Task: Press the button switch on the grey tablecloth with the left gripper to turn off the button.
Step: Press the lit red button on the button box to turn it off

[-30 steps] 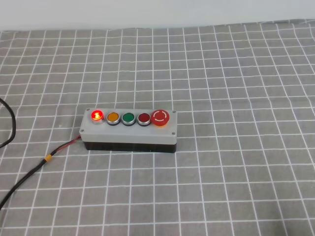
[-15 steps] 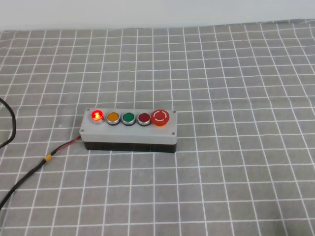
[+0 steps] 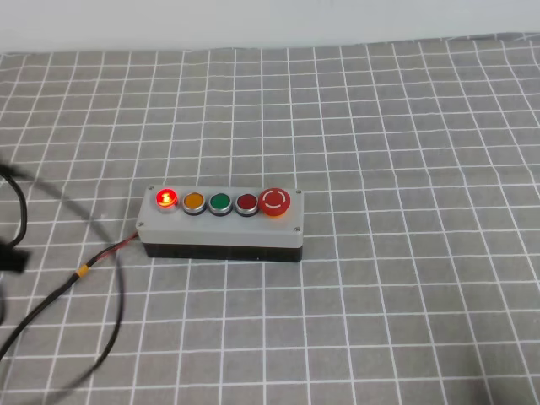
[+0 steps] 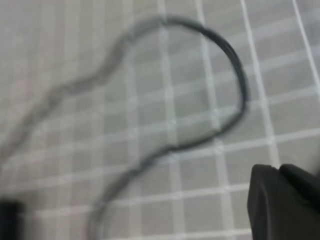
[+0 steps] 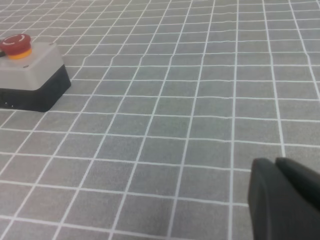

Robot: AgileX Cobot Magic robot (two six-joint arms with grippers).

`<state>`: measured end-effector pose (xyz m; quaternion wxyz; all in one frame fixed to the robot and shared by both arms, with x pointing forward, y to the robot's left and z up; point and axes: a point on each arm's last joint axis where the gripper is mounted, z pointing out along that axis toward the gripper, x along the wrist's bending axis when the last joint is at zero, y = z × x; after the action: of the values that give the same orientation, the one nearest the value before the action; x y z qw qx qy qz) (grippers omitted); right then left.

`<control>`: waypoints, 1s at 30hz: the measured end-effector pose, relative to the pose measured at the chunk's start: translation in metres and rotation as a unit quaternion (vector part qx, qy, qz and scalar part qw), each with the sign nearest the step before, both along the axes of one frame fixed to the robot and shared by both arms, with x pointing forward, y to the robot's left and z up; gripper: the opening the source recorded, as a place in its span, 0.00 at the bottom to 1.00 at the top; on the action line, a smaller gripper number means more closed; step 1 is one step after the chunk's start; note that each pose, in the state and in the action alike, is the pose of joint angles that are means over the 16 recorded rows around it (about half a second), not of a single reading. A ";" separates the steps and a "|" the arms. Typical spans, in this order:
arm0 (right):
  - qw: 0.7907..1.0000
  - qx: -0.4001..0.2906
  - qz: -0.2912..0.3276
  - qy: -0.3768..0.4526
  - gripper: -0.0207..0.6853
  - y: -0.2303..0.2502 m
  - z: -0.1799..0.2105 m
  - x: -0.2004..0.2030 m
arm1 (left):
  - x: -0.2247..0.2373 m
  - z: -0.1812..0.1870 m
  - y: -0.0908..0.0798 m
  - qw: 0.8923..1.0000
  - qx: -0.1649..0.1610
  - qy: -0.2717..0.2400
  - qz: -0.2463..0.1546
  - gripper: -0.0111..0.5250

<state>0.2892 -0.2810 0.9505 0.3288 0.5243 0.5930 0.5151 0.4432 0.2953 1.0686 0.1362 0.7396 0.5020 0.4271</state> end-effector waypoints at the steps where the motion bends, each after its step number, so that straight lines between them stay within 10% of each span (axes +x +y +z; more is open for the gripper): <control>1: 1.000 0.000 0.000 0.000 0.01 0.000 0.000 0.000 | 0.011 -0.002 -0.003 0.999 -0.010 0.031 0.011 0.01; 9: 1.000 0.000 0.000 0.000 0.01 0.000 0.000 0.000 | 0.082 -0.012 -0.035 0.972 -0.113 0.205 0.018 0.01; 17: 1.000 0.000 0.000 0.000 0.01 0.000 0.000 0.000 | 0.118 0.007 -0.063 0.950 -0.202 0.235 -0.043 0.01; 30: 1.000 0.000 0.000 0.000 0.01 0.000 0.000 0.000 | 0.157 0.000 -0.100 0.937 -0.208 0.265 -0.094 0.01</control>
<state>0.2892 -0.2810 0.9505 0.3288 0.5243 0.5930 0.5151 0.5999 0.1951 1.0685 0.1879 0.8250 0.5258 0.0869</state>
